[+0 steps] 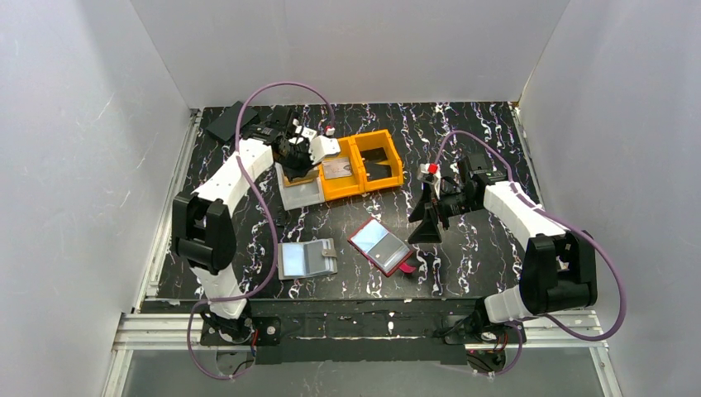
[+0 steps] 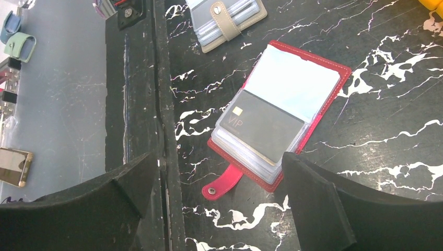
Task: Take the credit cards out of the card holder
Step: Place the credit card in the storage box.
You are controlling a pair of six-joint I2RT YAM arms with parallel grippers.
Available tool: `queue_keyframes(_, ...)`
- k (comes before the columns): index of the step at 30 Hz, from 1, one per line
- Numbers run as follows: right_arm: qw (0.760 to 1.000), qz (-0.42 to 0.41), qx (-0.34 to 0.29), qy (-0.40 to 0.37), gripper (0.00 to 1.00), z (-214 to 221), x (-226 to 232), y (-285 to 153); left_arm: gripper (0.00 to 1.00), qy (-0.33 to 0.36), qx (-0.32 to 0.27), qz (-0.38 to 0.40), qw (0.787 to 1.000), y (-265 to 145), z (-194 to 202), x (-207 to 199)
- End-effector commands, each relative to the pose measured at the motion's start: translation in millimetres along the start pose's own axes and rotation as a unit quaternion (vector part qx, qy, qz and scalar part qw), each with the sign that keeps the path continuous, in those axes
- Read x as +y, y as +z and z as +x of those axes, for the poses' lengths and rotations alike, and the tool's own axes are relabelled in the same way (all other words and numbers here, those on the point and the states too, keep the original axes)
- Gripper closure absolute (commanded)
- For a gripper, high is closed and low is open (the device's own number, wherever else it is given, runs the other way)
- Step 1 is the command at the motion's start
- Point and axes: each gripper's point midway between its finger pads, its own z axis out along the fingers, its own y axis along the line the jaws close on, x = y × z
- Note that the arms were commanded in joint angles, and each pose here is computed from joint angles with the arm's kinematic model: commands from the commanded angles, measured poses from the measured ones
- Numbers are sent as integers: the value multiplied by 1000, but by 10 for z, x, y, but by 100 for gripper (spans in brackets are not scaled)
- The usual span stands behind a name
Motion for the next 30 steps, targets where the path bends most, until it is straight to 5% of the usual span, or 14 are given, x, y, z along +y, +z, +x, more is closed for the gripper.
queue_keyframes(1, 1000, -10, -7, 4, 2, -7, 25, -5, 100, 1, -28, 23, 999, 70, 6, 51)
queue_keyframes(30, 1000, -21, -14, 12, 2, 2, 49, -8, 100, -22, -33, 9, 999, -45, 281, -50)
